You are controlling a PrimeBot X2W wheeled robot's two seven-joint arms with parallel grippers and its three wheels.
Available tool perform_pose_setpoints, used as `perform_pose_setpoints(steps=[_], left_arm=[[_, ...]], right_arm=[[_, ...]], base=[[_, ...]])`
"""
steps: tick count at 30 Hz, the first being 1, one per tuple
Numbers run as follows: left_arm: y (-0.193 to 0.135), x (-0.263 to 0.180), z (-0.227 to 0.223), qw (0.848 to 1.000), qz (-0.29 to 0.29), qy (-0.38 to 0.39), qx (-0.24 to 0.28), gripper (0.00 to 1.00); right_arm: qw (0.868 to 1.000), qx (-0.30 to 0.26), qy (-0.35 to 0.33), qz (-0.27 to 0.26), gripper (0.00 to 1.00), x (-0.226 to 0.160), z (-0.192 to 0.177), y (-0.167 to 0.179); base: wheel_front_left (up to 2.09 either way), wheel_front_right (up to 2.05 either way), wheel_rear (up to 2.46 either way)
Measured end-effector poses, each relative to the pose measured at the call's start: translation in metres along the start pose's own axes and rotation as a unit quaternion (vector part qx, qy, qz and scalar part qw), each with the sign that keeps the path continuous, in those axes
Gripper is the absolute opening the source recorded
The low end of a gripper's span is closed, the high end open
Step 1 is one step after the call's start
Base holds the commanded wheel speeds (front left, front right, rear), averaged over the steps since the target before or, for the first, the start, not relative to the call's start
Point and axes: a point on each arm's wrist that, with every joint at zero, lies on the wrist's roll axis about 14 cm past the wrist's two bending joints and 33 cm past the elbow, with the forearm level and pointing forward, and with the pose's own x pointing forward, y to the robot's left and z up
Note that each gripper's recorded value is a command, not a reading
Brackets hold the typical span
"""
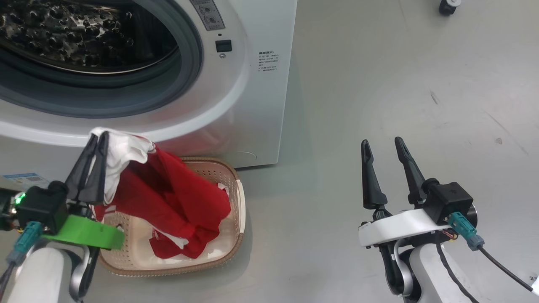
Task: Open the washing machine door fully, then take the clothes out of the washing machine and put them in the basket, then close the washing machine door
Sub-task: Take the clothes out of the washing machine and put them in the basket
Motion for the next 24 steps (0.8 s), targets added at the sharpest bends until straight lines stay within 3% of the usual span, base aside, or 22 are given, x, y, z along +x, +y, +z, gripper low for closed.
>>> perform_pose_setpoints(steps=[24], left_arm=[[-0.005,-0.001,-0.146,0.981,-0.038,0.190,-0.015,0.00]], right_arm=[[0.999,-0.019,0.033,-0.037,1.00,0.010,-0.026,-0.030]], base=[[0.00,0.00,0.00]])
